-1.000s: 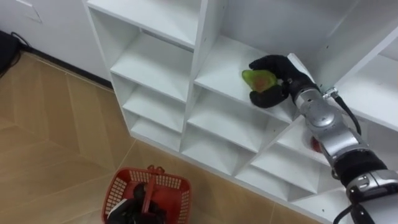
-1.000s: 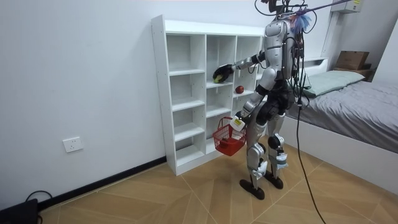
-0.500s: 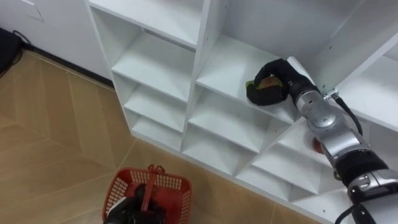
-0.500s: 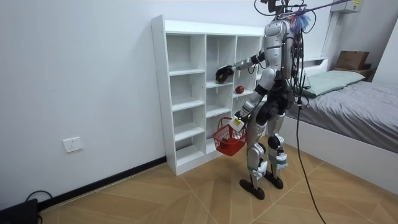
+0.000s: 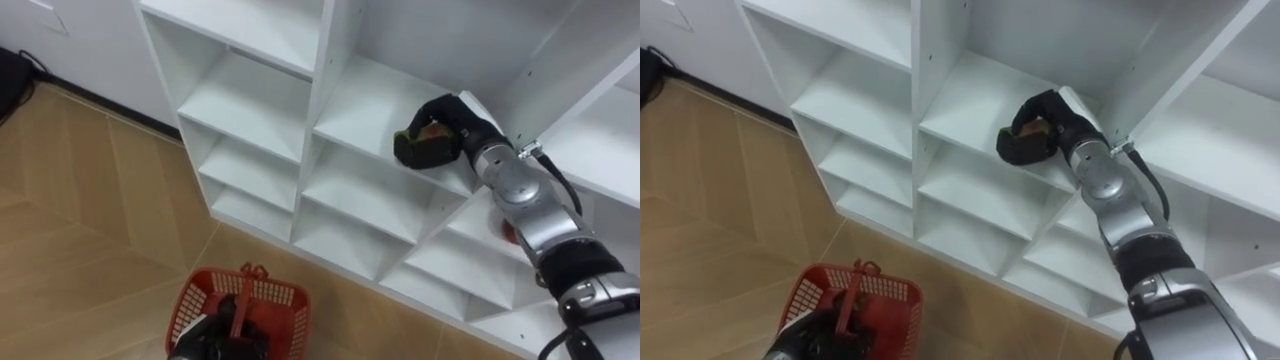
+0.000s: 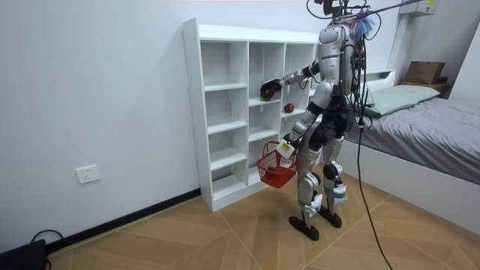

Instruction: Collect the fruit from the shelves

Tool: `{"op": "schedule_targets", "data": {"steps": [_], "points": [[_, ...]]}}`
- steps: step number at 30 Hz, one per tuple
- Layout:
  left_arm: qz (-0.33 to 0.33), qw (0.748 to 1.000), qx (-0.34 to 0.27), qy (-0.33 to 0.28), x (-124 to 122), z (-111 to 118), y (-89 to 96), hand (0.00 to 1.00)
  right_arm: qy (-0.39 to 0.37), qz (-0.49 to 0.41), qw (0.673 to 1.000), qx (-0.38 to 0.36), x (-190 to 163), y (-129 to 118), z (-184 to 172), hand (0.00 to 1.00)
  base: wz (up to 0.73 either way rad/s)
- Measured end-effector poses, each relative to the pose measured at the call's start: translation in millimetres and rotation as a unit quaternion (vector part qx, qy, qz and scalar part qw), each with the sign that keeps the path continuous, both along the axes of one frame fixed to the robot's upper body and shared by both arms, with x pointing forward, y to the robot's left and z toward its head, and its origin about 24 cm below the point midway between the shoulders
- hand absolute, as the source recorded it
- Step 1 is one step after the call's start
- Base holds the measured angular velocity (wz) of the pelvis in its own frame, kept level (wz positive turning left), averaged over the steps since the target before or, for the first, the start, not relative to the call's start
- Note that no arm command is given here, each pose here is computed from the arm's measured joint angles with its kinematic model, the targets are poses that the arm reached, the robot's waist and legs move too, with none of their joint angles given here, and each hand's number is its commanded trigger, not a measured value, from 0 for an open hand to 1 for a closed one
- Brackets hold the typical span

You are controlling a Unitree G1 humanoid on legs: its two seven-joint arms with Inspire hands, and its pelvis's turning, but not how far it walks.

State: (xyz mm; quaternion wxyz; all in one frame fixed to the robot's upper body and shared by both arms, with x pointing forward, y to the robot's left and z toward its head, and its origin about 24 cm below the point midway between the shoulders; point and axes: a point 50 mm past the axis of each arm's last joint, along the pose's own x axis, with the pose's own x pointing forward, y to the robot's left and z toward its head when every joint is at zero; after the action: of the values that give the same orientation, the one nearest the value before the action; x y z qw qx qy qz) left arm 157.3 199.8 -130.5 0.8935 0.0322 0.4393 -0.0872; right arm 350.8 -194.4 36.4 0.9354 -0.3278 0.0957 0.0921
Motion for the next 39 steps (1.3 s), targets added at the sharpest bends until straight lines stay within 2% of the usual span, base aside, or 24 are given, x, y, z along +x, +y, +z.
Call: {"op": "schedule_targets", "data": {"steps": [6,10,20,25,31,39], "points": [[-0.004,1.0,-0.001,-0.014,9,4,-2.2,1.0,-0.009,0.022,1.0,0.0,-8,10,-1,1.0,-0.1],[-0.011,1.0,-0.01,-0.025,13,6,-10.5,1.0,-0.023,0.055,0.998,0.017,-30,21,-6,1.0,-0.14],[-0.009,0.998,-0.039,-0.053,23,12,-28.5,1.0,0.006,0.103,0.993,0.05,-65,37,-23,1.0,-0.17],[0.01,0.997,-0.057,-0.057,22,13,-29.4,1.0,0.026,0.09,0.994,0.057,-85,32,-34,1.0,-0.18],[0.001,0.994,-0.075,-0.074,26,18,-41.2,1.0,0.036,0.08,0.994,0.066,-99,29,-41,1.0,-0.24],[0.01,0.989,-0.107,-0.1,32,25,-51.2,1.0,0.034,0.088,0.991,0.1,-118,42,-42,1.0,-0.06]]}}
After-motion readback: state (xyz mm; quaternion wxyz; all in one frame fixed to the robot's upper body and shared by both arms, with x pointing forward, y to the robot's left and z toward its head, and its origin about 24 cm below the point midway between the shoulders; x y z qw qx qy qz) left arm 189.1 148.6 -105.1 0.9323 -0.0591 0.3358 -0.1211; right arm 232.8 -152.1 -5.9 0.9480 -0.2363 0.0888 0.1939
